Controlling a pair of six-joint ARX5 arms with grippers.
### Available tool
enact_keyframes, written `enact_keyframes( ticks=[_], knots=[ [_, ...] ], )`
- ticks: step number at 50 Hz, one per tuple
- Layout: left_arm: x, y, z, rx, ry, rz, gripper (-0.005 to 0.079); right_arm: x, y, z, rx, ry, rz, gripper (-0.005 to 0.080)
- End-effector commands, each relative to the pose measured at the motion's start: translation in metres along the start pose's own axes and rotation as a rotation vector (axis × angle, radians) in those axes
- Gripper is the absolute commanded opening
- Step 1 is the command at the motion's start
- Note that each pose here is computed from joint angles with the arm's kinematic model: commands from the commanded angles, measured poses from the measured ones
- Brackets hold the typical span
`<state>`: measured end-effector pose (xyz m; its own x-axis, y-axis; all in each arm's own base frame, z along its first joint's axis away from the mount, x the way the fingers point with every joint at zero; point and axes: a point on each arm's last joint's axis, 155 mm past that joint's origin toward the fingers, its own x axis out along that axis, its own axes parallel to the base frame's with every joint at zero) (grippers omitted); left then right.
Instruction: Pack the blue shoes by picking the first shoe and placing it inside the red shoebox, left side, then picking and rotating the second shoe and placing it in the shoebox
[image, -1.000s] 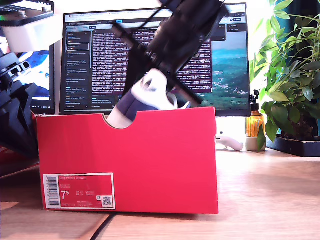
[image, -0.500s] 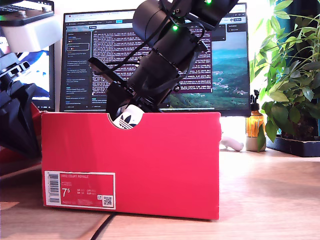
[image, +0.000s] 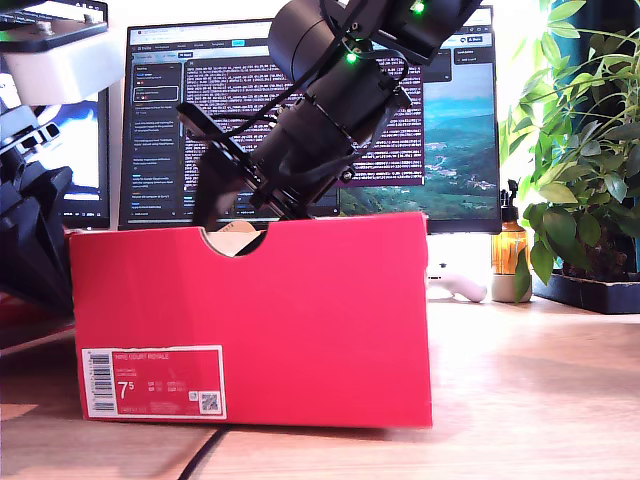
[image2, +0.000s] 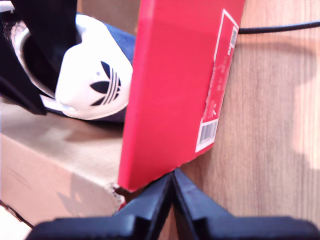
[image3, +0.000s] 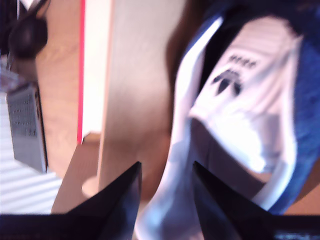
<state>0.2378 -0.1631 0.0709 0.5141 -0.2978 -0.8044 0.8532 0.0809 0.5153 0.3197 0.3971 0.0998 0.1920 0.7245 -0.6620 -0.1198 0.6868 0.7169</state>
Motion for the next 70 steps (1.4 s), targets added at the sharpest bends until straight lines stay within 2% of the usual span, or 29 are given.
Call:
enact_keyframes(
  ticks=[1, 10, 19, 24, 34, 42, 50, 54, 60, 70],
  knots=[
    [0.002, -0.003, 0.001, -0.006, 0.002, -0.015, -0.0019, -0.003, 0.014, 0.007, -0.042, -0.006, 0.017, 0.0291],
    [0.002, -0.003, 0.001, -0.008, 0.000, -0.015, -0.0018, -0.030, 0.029, 0.026, -0.097, -0.015, -0.013, 0.0291],
    [0.002, -0.003, 0.002, -0.007, -0.005, -0.019, -0.0018, -0.066, 0.038, 0.058, -0.048, -0.046, -0.040, 0.0291],
    [0.002, -0.003, 0.002, -0.007, -0.005, -0.019, -0.0018, -0.084, 0.031, 0.071, -0.004, -0.057, -0.069, 0.0291],
    [0.002, -0.003, 0.002, -0.007, -0.005, -0.018, -0.0018, -0.116, -0.026, 0.085, 0.255, -0.052, -0.197, 0.0291],
    [0.002, -0.003, 0.002, -0.007, -0.005, -0.018, -0.0018, -0.158, -0.112, 0.069, 0.434, -0.086, -0.563, 0.0290],
    [0.002, -0.003, 0.002, -0.007, -0.005, -0.019, -0.0018, -0.203, -0.154, 0.039, 0.643, -0.120, -0.830, 0.0241],
    [0.002, -0.003, 0.002, -0.007, -0.005, -0.018, -0.0018, -0.217, -0.158, 0.045, 0.636, -0.188, -0.866, 0.0231],
    [0.002, -0.003, 0.002, -0.007, -0.006, -0.019, -0.0018, -0.239, -0.152, 0.053, 0.694, -0.298, -0.852, 0.0232],
    [0.002, -0.003, 0.002, -0.007, -0.006, -0.020, -0.0018, -0.281, -0.142, 0.062, 0.700, -0.462, -0.836, 0.0254]
  ],
)
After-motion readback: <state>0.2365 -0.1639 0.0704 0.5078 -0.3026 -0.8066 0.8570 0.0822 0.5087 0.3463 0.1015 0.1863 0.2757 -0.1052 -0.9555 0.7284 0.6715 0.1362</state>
